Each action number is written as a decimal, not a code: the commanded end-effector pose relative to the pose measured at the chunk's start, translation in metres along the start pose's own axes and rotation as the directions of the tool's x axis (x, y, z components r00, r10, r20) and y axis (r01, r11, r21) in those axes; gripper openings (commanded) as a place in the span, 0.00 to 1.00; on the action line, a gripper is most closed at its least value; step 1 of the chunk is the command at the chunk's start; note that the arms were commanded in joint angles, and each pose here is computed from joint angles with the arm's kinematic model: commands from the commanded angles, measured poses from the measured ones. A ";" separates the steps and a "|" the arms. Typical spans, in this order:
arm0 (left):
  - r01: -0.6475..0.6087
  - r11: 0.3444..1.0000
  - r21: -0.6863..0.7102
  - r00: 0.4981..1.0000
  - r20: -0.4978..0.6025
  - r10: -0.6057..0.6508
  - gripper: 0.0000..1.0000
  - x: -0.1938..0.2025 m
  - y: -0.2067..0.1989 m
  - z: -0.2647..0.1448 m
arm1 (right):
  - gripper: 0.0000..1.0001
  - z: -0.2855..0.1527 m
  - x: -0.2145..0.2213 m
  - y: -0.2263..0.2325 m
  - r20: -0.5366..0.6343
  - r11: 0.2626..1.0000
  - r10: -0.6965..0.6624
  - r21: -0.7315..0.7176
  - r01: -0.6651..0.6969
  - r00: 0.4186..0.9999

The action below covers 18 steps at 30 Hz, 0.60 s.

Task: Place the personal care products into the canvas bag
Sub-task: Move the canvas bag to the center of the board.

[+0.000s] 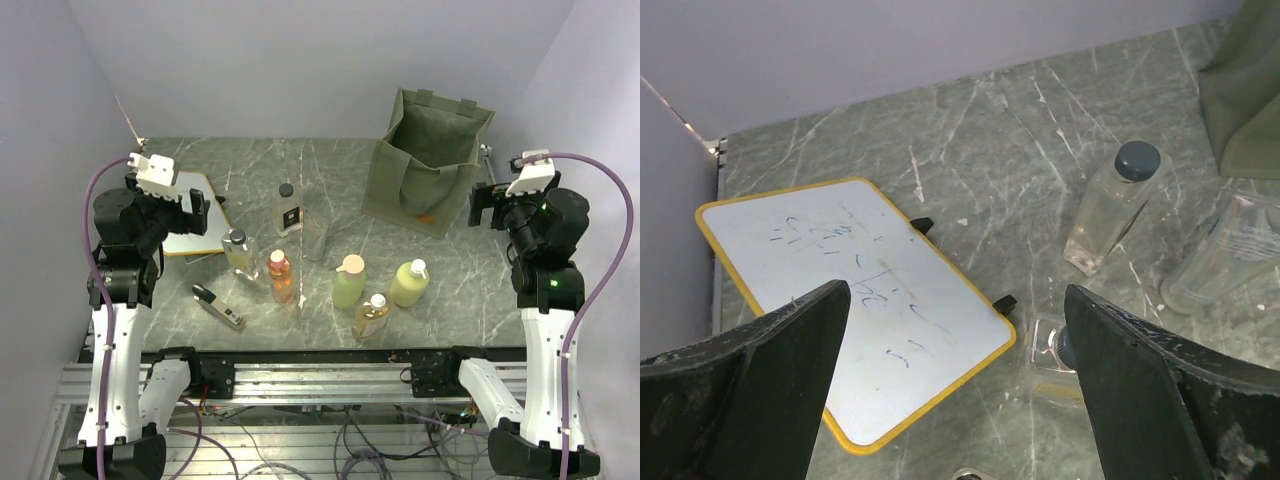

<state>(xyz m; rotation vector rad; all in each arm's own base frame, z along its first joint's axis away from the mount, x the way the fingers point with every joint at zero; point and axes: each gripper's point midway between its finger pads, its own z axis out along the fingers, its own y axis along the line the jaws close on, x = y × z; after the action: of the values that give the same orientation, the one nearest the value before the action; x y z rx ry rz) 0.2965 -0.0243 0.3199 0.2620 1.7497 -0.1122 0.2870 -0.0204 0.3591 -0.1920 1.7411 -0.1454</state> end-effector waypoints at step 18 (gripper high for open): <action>-0.021 0.991 0.135 0.998 0.059 0.013 0.99 -0.009 -0.020 0.005 | 0.95 0.079 0.047 -0.013 -0.141 0.971 -0.238 -0.060 0.232 0.961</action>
<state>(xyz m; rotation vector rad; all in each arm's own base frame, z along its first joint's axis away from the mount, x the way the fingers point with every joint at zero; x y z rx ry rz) 0.2957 -0.0431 0.3164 0.3412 1.7343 -0.2125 0.3383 -0.0399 0.3125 -0.3948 1.8598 -0.3022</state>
